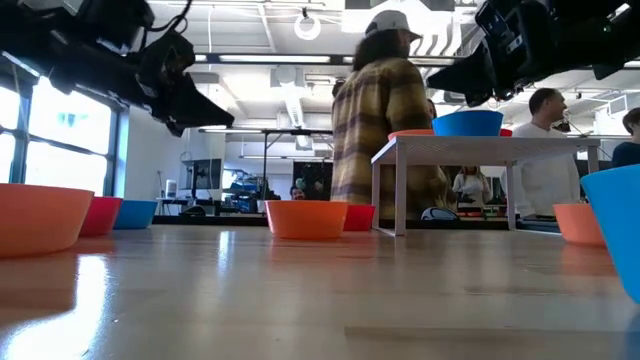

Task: Pick & Place Mini bowls
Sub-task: Stack the red bowl on the red bowl on the shelf

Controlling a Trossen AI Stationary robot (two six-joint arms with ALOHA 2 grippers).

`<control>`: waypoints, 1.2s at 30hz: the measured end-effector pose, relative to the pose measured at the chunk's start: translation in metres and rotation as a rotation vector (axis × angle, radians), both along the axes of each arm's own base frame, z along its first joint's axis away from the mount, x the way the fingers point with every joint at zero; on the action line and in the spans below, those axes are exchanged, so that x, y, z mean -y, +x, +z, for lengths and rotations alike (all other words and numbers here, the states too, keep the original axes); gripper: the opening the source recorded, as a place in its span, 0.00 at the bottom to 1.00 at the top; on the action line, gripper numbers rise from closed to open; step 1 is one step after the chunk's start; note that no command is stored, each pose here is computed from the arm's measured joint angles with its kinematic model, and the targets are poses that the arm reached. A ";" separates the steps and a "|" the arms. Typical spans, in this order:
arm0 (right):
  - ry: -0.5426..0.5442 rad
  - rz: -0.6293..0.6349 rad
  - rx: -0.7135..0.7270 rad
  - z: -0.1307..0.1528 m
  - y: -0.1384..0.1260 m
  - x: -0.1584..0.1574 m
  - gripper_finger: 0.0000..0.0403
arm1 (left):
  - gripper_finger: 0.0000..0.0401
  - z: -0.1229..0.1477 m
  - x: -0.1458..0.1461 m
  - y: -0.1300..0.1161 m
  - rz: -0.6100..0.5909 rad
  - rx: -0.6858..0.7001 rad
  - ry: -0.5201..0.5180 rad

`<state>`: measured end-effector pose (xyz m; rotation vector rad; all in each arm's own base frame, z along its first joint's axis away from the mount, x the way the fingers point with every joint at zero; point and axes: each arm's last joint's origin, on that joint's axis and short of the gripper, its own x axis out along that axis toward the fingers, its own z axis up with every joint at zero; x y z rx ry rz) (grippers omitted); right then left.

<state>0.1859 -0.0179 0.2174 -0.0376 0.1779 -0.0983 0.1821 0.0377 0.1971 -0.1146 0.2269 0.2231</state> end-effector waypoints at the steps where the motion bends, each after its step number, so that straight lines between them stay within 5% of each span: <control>1: -0.004 0.000 0.001 0.000 0.000 0.000 0.00 | 0.00 0.003 0.000 0.001 -0.002 -0.036 0.001; 12: -0.045 0.012 0.010 0.001 0.000 0.000 0.00 | 0.01 0.033 0.000 -0.002 0.038 -0.424 -0.105; 26: -0.064 0.017 -0.022 -0.002 0.000 0.000 0.01 | 0.38 0.030 0.010 -0.032 0.193 -0.797 -0.419; 36: -0.090 0.022 -0.030 -0.002 0.000 0.000 0.00 | 0.41 0.015 0.030 -0.034 0.357 -0.974 -0.508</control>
